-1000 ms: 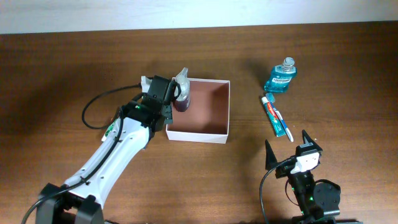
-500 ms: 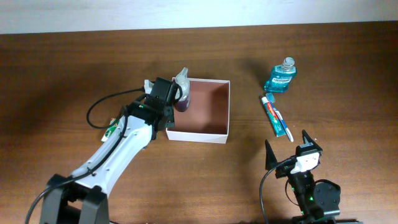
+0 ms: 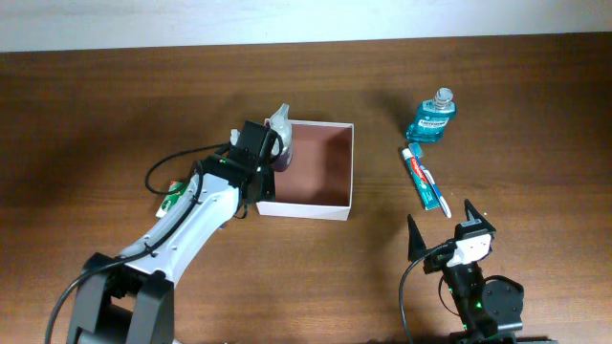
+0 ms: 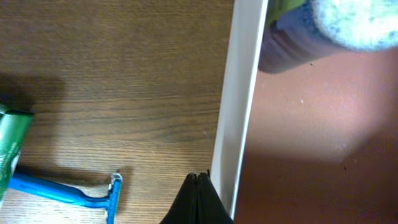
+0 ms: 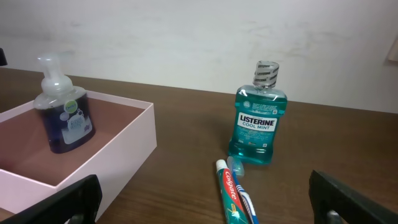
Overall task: Pack container
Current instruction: 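Open the left gripper and withdraw it from the box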
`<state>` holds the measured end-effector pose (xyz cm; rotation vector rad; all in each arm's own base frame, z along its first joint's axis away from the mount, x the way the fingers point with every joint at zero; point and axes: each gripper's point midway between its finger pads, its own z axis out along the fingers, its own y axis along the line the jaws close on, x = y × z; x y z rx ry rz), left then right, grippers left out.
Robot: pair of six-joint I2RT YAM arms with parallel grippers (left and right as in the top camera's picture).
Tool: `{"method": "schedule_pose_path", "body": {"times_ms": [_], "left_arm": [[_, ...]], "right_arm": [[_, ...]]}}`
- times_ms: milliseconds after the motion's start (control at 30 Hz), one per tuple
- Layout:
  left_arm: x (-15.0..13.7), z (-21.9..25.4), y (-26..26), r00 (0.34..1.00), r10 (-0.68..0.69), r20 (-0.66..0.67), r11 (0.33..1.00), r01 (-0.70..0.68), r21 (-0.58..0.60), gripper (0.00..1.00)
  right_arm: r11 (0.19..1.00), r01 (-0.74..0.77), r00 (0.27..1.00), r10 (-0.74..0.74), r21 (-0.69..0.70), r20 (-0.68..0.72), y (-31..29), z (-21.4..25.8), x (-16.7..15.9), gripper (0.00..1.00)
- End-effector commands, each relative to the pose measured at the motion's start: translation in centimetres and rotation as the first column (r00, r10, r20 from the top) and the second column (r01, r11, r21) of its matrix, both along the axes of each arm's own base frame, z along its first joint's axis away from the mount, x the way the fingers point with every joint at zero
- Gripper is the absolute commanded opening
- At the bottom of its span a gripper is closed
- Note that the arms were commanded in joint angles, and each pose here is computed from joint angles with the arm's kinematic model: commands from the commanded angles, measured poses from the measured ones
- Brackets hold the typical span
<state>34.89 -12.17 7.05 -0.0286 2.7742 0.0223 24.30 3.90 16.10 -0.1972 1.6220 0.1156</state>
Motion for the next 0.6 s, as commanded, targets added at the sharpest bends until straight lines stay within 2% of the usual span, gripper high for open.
{"method": "schedule_pose_path", "body": {"times_ms": [0, 200, 400, 567], "left_arm": [[-0.6, -0.6, -0.8, 0.999, -0.023, -0.040, 0.998, 0.020, -0.052, 0.00], [-0.9, -0.6, -1.7, 0.997, -0.046, -0.056, 0.994, 0.040, -0.102, 0.00], [-1.1, -0.6, -1.5, 0.997, -0.050, -0.063, 0.995, 0.044, -0.091, 0.00], [-0.6, -0.2, 0.5, 0.999, 0.001, -0.047, 0.999, -0.003, -0.050, 0.00]], "right_arm": [[1.000, 0.003, 1.000, -0.003, 0.001, -0.004, -0.1, -0.2, 0.0, 0.99], [1.000, 0.003, 1.000, -0.003, 0.001, -0.004, -0.1, -0.2, 0.0, 0.99], [1.000, 0.003, 1.000, -0.003, 0.001, -0.004, -0.1, -0.2, 0.0, 0.99], [1.000, 0.003, 1.000, -0.003, 0.001, -0.004, -0.1, -0.2, 0.0, 0.99]]}}
